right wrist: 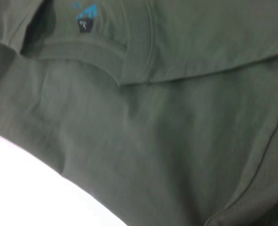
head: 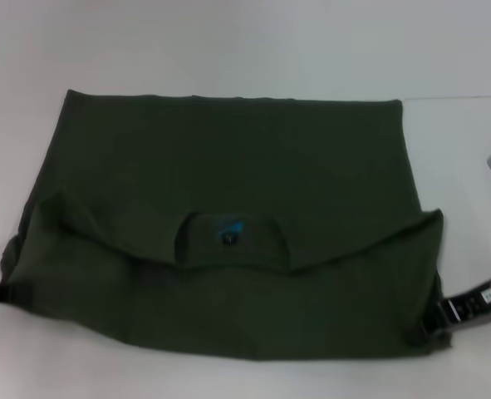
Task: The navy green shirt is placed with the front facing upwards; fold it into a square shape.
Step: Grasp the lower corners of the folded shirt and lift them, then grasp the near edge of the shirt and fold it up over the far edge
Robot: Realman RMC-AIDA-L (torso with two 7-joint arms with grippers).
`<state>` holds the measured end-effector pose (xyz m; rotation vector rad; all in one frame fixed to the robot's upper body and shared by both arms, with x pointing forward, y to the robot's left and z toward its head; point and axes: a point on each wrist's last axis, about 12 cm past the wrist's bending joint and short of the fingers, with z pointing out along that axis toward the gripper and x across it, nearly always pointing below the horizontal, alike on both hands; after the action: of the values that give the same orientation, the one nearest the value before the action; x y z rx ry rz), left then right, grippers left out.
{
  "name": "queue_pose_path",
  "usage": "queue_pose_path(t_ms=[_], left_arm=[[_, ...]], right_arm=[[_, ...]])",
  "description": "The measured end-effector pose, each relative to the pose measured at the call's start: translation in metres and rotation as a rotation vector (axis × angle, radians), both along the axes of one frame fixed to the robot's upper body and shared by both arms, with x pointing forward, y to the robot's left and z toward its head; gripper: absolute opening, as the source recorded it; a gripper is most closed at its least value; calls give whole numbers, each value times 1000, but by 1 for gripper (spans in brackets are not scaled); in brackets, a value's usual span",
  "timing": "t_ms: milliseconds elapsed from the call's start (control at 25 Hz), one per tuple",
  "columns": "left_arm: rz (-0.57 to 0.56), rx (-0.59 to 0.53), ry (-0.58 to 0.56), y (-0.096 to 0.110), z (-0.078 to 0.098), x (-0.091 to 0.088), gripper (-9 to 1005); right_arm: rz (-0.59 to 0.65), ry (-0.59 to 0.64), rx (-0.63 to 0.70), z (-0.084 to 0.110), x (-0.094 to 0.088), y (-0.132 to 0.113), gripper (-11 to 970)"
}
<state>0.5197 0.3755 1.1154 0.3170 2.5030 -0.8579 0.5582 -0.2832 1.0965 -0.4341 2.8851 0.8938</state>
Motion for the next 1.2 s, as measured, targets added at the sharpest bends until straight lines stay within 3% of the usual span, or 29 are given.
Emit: queue_pose_path(t_ms=[400, 760, 1200], left_arm=[[-77, 24, 150, 12, 3, -31, 68], [-164, -9, 219, 7, 5, -41, 70], [-192, -12, 250, 8, 6, -47, 72]], right_arm=[[39, 70, 10, -1, -22, -21, 75], [41, 87, 4, 1, -25, -28, 79], [82, 131, 27, 4, -33, -28, 84]])
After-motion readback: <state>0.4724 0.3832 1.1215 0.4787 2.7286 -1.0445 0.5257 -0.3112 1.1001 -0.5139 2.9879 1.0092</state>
